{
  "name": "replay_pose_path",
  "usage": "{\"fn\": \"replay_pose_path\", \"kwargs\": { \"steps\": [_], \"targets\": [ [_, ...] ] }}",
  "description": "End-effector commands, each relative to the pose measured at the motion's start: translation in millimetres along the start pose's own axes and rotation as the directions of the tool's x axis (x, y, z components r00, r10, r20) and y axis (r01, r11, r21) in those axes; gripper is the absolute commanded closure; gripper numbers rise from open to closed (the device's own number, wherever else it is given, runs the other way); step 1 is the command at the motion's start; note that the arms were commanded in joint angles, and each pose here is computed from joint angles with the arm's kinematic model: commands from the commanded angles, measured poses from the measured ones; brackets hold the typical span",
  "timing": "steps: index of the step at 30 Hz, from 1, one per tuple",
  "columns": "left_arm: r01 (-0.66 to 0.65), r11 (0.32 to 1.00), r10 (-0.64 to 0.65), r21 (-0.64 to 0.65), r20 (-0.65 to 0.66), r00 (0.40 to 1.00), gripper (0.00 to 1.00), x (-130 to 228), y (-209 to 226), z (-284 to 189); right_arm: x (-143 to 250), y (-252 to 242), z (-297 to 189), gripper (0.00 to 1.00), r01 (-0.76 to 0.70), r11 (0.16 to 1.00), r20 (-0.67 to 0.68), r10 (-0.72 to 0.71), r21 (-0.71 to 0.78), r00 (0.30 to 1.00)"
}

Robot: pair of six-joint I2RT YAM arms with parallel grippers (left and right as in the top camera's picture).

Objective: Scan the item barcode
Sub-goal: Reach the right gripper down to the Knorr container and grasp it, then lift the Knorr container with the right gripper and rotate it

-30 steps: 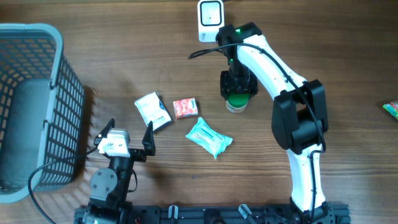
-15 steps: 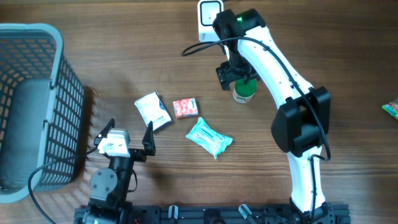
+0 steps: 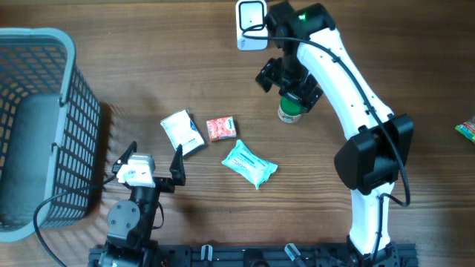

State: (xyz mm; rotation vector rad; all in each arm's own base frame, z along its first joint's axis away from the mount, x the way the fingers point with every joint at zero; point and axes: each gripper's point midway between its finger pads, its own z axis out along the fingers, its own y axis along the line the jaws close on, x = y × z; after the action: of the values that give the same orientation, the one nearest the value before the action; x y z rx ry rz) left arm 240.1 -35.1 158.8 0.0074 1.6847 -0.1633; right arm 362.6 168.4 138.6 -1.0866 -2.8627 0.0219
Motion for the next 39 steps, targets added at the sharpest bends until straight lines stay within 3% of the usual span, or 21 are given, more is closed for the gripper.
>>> {"fn": "replay_pose_path", "kwargs": {
  "steps": [1, 10, 13, 17, 24, 29, 33, 36, 39],
  "targets": [
    [0.013, 1.000, -0.013, -0.003, 0.003, 1.000, 0.00, 1.4, 0.5, 0.2, -20.9, -4.7, -9.1, 0.00, -0.445, 0.894, 0.092, 0.447, -0.042, 0.890],
    [0.013, 1.000, -0.013, -0.003, 0.003, 1.000, 0.00, 1.4, 0.5, 0.2, -48.5, -17.2, 12.4, 0.01, -0.495, 0.869, 0.148, 0.489, 0.000, 0.860],
    [0.013, 1.000, -0.013, -0.003, 0.003, 1.000, 0.00, 1.4, 0.5, 0.2, -56.3, -4.8, 40.3, 0.00, -0.386, 0.922, 0.134, 0.384, -0.010, 0.914],
    [0.013, 1.000, -0.013, -0.003, 0.003, 1.000, 0.00, 1.4, 0.5, 0.2, -60.2, 5.1, 57.2, 0.00, -0.381, 0.924, 0.126, 0.382, -0.031, 0.916],
    [0.013, 1.000, -0.013, -0.003, 0.003, 1.000, 0.00, 1.4, 0.5, 0.2, -50.9, -8.9, 93.9, 0.00, -0.380, 0.923, 0.100, 0.373, 0.059, 0.922],
    [0.013, 1.000, -0.013, -0.003, 0.003, 1.000, 0.00, 1.4, 0.5, 0.2, -38.1, -11.5, 130.1, 0.00, -0.329, 0.942, 0.029, 0.328, 0.069, 0.944],
    [0.013, 1.000, -0.013, -0.003, 0.003, 1.000, 0.00, 1.4, 0.5, 0.2, -42.7, -10.1, 139.2, 0.01, -0.245, 0.968, 0.045, 0.243, 0.053, 0.969],
    [0.013, 1.000, -0.013, -0.003, 0.003, 1.000, 0.00, 1.4, 0.5, 0.2, -50.0, -14.0, 137.9, 0.17, -0.109, 0.991, 0.082, 0.102, 0.077, 0.991],
    [0.013, 1.000, -0.013, -0.003, 0.003, 1.000, 0.00, 1.4, 0.5, 0.2, -50.3, -14.3, 137.9, 0.27, 0.021, 0.996, 0.073, -0.027, 0.089, 0.997]
  ]
}}
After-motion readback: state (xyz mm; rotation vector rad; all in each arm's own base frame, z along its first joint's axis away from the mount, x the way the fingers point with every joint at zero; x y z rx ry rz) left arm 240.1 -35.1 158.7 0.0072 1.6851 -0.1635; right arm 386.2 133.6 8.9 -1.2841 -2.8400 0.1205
